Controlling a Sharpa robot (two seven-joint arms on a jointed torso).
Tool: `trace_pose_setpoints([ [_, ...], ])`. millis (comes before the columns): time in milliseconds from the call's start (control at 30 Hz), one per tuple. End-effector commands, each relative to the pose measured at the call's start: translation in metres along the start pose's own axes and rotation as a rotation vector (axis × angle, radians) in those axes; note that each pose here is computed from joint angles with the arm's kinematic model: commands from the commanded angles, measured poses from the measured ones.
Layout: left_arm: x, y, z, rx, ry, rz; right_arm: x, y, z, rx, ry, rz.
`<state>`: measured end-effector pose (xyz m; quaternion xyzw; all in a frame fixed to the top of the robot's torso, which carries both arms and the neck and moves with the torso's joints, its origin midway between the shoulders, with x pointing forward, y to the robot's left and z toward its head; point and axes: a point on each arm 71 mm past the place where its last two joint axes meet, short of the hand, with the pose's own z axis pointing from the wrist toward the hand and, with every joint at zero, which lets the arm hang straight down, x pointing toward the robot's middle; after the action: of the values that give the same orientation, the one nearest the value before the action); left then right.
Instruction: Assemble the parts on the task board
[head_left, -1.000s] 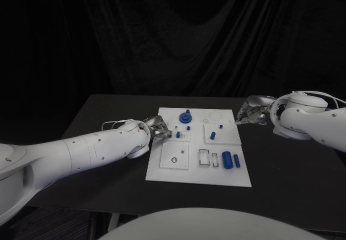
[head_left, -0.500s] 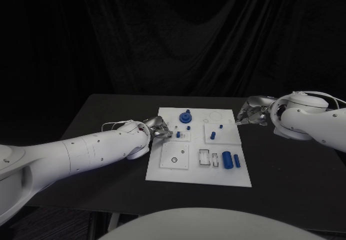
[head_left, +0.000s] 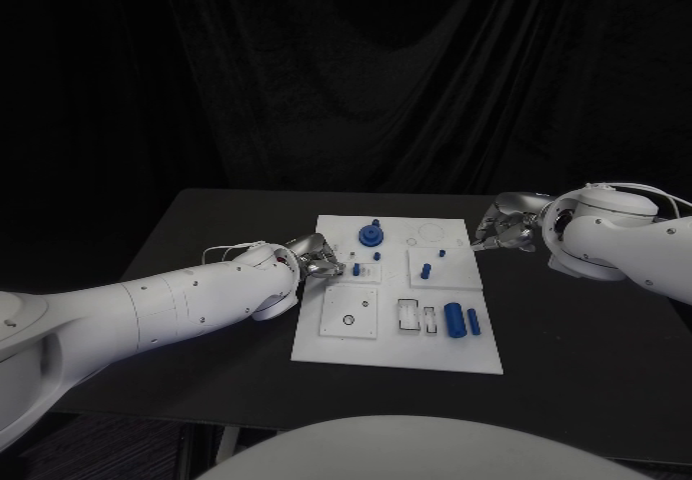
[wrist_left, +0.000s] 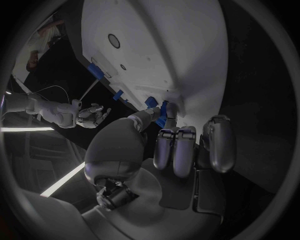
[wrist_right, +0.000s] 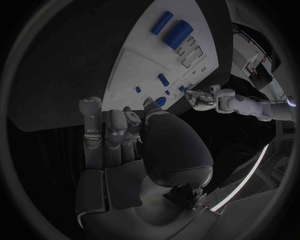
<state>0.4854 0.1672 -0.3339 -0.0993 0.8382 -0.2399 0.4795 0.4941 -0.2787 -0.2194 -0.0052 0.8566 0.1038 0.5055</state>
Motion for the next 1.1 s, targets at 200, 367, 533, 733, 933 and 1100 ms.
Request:
trace_pose_setpoints([
  [200,0.0063,0.0046,-0.0012,-0.016,0.041,0.003,0.0021,-0.0028,-0.0005,0.022,0.016,-0.006],
  [367,0.0061,0.0060,-0.0011,-0.020,0.044,0.004,0.0023,-0.0037,-0.0006,0.025,0.019,-0.007],
  [533,0.0059,0.0066,-0.0007,-0.022,0.044,0.005,0.0029,-0.0037,-0.0005,0.027,0.024,-0.009],
  [733,0.0057,0.0080,-0.0002,-0.030,0.046,0.007,0.0040,-0.0038,-0.0005,0.029,0.030,-0.010],
  [933,0.0053,0.0101,-0.0004,-0.035,0.049,0.008,0.0043,-0.0042,-0.0006,0.032,0.033,-0.011],
  [1100,0.0055,0.0105,-0.0008,-0.028,0.050,0.007,0.0043,-0.0039,-0.0001,0.033,0.034,-0.012],
])
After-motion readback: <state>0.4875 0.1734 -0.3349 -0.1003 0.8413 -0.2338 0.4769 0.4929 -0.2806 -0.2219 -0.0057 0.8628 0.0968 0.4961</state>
